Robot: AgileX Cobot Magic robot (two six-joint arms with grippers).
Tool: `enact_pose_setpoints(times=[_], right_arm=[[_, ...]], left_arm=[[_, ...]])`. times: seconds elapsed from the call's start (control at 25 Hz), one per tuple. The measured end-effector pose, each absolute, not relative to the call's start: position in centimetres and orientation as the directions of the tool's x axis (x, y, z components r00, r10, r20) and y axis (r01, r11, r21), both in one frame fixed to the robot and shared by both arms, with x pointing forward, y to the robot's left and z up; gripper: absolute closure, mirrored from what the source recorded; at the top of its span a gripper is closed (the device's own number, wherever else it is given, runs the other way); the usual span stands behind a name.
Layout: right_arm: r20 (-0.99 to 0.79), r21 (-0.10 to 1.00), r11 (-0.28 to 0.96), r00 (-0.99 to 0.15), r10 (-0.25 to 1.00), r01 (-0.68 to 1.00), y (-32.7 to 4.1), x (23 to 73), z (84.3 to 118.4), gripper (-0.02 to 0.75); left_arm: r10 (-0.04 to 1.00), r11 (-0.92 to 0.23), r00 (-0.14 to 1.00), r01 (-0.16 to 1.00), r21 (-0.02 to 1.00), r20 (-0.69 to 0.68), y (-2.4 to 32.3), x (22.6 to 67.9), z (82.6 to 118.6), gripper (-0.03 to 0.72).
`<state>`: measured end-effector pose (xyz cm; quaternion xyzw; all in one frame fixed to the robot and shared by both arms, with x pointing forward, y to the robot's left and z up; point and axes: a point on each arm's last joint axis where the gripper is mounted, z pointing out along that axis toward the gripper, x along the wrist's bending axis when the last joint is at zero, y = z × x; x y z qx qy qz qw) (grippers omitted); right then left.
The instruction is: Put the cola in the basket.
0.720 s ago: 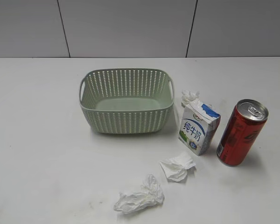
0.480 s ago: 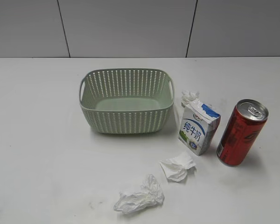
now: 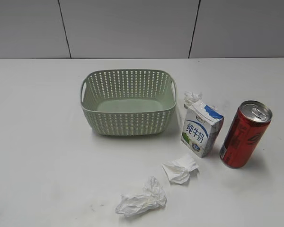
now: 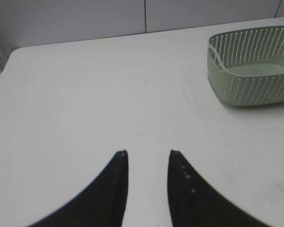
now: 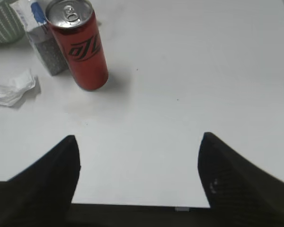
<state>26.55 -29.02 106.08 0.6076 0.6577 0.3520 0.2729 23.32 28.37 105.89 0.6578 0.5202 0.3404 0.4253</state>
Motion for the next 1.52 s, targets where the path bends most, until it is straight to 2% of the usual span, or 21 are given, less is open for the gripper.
enact_pose_setpoints(times=[0.36, 0.56, 0.96, 1.32, 1.52], right_arm=[[0.081, 0.639, 0.025, -0.099, 0.992, 0.769, -28.5, 32.1, 108.1, 0.147], [0.107, 0.517, 0.021, -0.090, 0.990, 0.855, -28.1, 35.4, 109.2, 0.148], [0.139, 0.302, 0.047, -0.092, 0.986, 0.952, -27.1, 43.0, 109.2, 0.148], [0.209, 0.225, 0.071, -0.119, 0.971, 0.972, -25.2, 49.0, 108.4, 0.147], [0.202, 0.174, 0.145, -0.179, 0.963, 0.974, -21.6, 49.6, 107.4, 0.148]], left_arm=[[0.974, -0.097, 0.227, 0.395, 0.914, 0.005, 28.4, 23.3, 105.9, 0.457], [0.974, -0.097, 0.227, 0.395, 0.914, 0.005, 28.4, 23.3, 105.9, 0.457], [0.974, -0.097, 0.227, 0.395, 0.914, 0.005, 28.4, 23.3, 105.9, 0.456], [0.974, -0.097, 0.227, 0.395, 0.914, 0.005, 28.4, 23.3, 105.9, 0.457], [0.974, -0.097, 0.227, 0.395, 0.914, 0.005, 28.4, 23.3, 105.9, 0.457]])
